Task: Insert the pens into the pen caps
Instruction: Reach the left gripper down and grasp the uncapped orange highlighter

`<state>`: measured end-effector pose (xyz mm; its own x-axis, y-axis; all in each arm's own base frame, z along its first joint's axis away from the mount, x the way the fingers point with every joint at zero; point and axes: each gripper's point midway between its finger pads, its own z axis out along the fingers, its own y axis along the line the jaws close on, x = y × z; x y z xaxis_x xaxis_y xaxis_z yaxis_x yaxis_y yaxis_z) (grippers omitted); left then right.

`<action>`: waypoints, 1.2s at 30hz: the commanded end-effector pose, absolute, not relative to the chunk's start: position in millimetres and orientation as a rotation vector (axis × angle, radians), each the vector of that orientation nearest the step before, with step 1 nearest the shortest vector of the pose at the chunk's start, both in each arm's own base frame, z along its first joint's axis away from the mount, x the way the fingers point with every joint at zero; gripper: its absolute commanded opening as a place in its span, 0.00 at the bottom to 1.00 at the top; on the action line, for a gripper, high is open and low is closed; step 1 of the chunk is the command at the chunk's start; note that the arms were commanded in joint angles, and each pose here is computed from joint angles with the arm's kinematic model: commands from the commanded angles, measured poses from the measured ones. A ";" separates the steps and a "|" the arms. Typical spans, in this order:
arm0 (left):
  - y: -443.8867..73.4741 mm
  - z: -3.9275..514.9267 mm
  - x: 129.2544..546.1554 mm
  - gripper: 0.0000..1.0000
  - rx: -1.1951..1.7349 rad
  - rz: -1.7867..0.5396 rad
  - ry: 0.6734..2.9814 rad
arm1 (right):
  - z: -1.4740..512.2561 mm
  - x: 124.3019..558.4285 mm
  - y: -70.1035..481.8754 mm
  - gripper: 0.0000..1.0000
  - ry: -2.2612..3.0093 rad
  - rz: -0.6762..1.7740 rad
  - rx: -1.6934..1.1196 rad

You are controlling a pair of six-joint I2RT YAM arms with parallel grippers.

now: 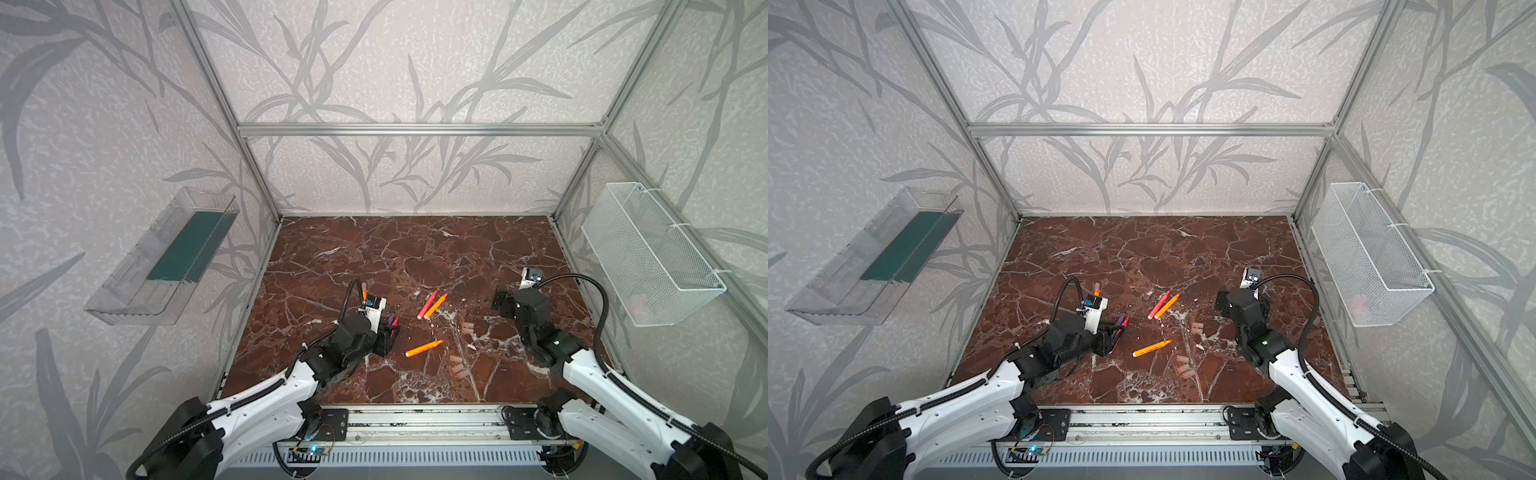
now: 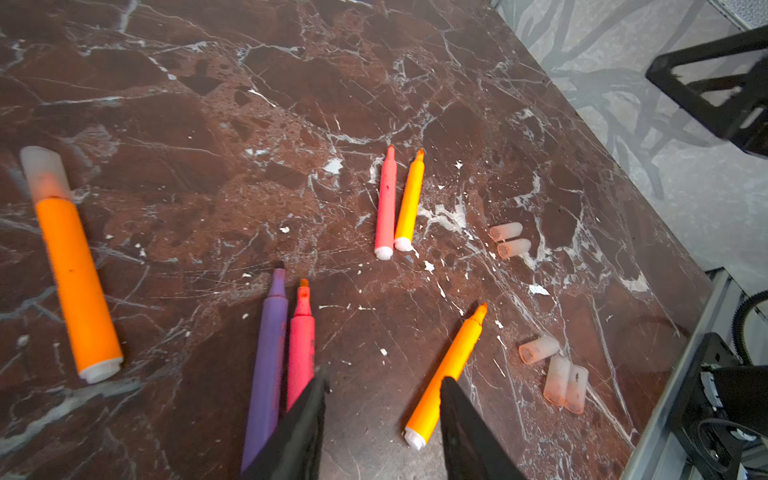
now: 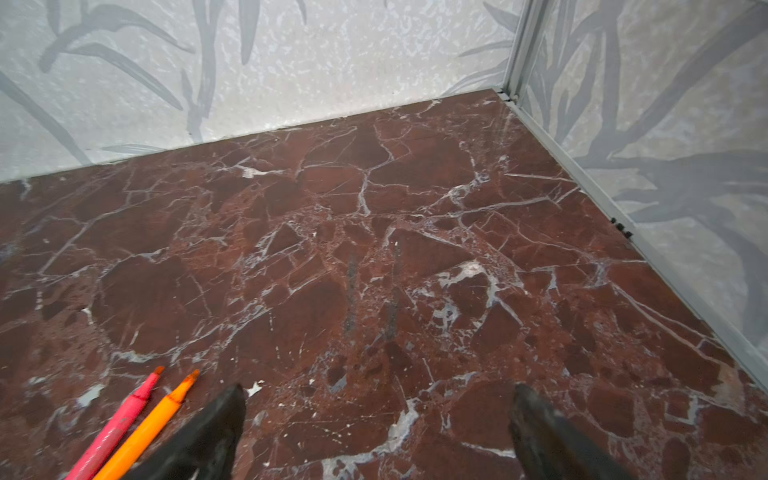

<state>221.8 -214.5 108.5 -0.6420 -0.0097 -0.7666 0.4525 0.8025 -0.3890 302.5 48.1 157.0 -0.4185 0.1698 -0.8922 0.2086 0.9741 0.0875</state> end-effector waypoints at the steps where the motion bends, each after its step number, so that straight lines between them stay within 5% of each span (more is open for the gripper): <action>1: -225.4 117.4 222.7 0.45 0.294 -0.782 2.113 | 151.8 306.3 39.7 0.97 1.998 -0.114 0.280; 15: -320.9 83.8 225.2 0.39 0.484 -0.763 2.224 | 141.2 313.9 50.8 0.97 2.044 -0.089 0.240; 36: -334.7 43.4 311.7 0.41 0.599 -0.078 2.316 | 140.2 312.8 54.2 0.97 2.038 -0.058 0.224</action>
<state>304.9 -349.0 51.6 -0.6125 0.3380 -0.7146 0.4672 0.8840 0.0176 311.0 55.2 132.9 -0.4724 0.1270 -0.8722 0.1825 0.9822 0.0442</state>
